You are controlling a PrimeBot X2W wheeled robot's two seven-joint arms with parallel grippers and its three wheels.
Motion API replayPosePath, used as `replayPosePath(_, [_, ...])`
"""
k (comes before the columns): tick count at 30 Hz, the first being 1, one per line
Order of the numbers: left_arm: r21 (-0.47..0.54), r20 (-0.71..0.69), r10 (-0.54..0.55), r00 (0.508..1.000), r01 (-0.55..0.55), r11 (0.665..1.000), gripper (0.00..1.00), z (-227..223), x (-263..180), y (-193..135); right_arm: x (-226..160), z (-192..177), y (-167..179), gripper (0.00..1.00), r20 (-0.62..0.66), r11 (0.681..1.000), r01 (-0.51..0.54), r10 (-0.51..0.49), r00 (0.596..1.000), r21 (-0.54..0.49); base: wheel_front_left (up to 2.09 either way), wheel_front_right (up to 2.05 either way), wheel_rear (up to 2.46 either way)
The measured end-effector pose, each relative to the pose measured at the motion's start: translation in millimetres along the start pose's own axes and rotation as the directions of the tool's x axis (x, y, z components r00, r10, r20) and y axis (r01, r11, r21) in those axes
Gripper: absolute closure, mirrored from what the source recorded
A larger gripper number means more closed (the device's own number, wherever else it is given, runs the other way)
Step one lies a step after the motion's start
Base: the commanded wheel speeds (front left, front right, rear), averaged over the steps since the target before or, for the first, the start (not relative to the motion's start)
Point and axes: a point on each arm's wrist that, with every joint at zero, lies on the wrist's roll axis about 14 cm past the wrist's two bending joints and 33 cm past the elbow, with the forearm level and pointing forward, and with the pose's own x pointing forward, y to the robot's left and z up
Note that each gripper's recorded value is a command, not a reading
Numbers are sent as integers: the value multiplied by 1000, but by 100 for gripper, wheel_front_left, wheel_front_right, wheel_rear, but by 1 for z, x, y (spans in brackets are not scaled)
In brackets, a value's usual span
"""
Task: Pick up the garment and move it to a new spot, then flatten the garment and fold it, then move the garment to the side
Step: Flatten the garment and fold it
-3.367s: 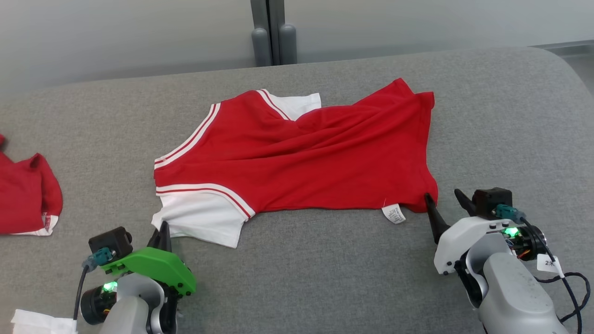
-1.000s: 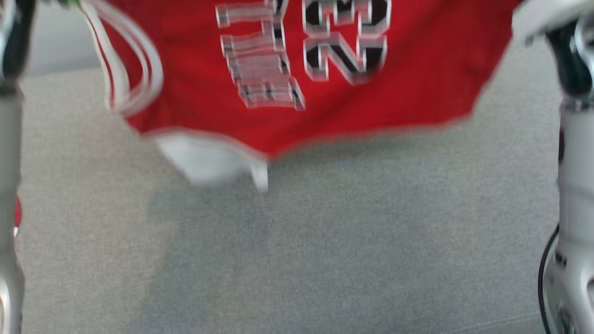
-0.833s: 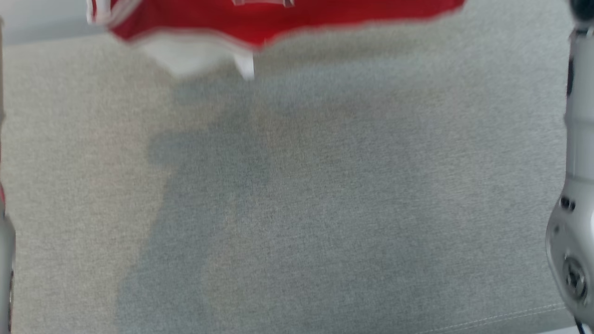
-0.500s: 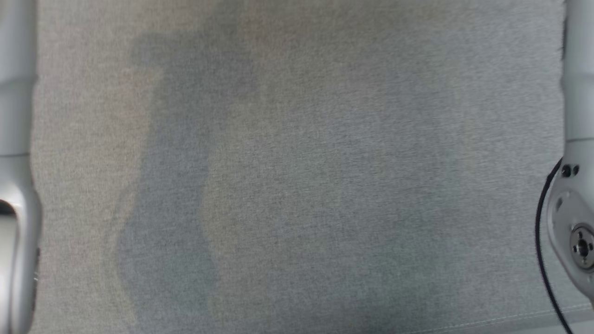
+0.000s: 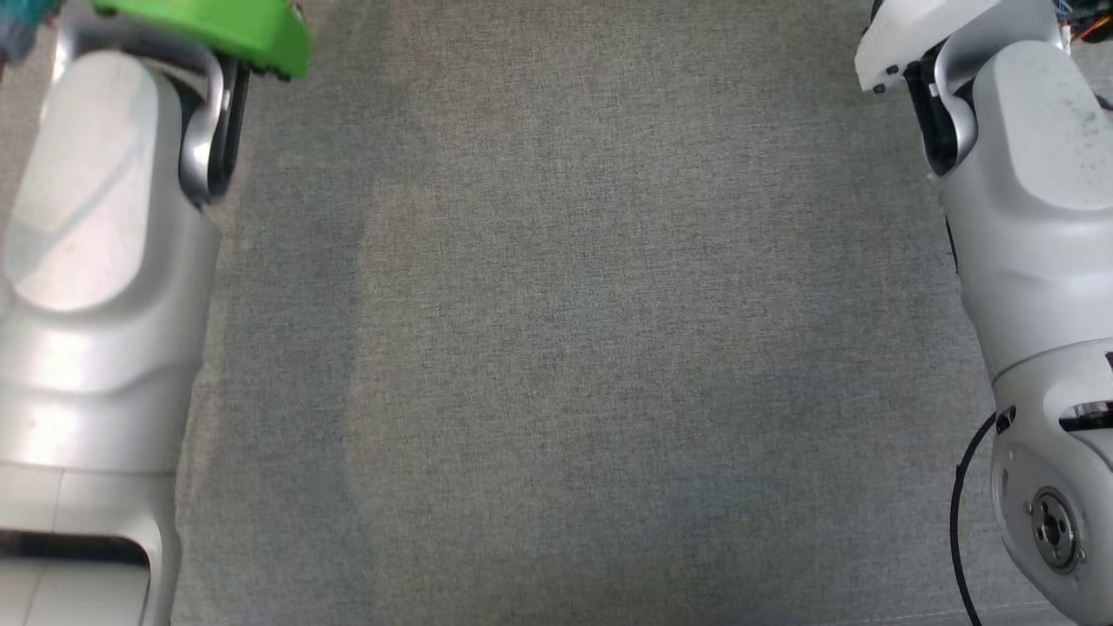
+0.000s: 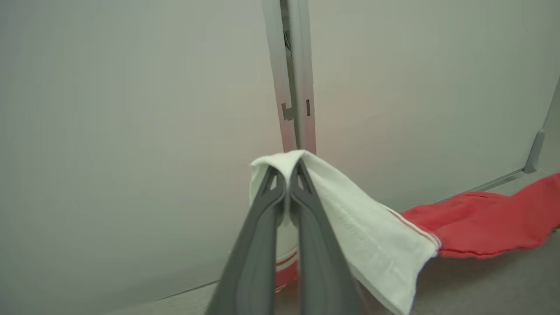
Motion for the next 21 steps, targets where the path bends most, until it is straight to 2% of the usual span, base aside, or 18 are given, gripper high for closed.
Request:
replayPosePath(9, [-90,8,60,998,-60,994,100,-2,-73,-5,-40,-10,5,100,-25,996,6,-4,1000,87,0,0,0])
replayPosePath(21, [-177,-56,116,992,-124,976,100,13,-188,-38,-129,0,4,100,-34,986,32,-27,999,164,0,0,0])
